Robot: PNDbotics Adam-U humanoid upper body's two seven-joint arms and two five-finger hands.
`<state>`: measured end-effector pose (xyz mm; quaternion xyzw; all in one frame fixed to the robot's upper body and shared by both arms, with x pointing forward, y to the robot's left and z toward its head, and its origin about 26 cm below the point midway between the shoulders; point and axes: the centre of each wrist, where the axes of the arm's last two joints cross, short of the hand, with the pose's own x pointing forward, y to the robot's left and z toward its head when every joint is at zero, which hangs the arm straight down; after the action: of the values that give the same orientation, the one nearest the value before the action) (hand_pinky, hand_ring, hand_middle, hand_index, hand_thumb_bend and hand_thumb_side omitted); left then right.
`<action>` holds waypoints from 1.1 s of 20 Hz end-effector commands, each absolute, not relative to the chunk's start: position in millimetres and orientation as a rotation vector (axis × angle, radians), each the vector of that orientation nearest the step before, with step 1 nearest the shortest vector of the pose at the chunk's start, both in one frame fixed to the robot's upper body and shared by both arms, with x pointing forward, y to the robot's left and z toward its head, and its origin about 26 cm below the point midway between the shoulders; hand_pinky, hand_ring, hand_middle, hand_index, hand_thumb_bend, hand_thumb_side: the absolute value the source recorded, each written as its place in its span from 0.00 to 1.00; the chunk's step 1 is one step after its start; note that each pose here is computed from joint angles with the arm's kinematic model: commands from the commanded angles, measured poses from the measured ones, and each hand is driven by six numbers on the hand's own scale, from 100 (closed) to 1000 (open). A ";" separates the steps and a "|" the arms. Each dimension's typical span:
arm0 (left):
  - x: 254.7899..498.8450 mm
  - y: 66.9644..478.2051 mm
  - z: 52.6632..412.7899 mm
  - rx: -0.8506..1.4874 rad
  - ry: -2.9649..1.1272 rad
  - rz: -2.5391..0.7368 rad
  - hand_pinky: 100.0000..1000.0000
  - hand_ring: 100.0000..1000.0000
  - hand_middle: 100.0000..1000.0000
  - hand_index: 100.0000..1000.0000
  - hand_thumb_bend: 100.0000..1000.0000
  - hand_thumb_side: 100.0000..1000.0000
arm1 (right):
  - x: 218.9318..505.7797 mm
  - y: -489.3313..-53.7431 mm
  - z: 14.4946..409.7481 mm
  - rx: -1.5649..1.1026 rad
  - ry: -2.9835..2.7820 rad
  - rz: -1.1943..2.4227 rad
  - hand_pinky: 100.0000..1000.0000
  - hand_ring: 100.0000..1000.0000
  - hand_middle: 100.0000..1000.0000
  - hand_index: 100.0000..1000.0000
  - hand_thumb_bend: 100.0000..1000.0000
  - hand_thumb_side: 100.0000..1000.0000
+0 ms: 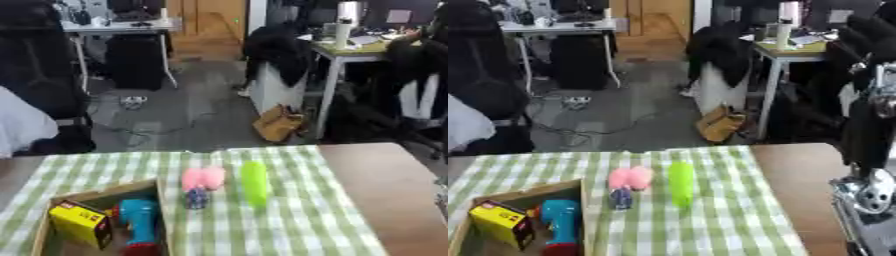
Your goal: Pick up objects on the table and place them in the box.
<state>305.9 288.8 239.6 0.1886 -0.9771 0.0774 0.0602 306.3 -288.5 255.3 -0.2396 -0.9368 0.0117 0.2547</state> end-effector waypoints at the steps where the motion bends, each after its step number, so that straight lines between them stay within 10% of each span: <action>1: 302.8 291.2 247.0 0.585 -2.978 0.193 0.83 0.86 0.83 0.89 0.12 1.00 | 303.3 -288.2 271.9 -0.780 -2.445 0.135 0.79 0.82 0.77 0.87 0.00 1.00; 22: 302.9 285.8 238.4 0.543 -2.937 0.169 0.83 0.86 0.83 0.89 0.12 1.00 | 329.3 -256.3 287.4 -0.957 -1.840 0.778 0.83 0.85 0.78 0.91 0.04 1.00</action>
<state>305.1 285.7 231.2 0.1839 -0.9770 0.0647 0.0863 327.7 -254.7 280.4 -0.3692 -0.7561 0.2986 0.4504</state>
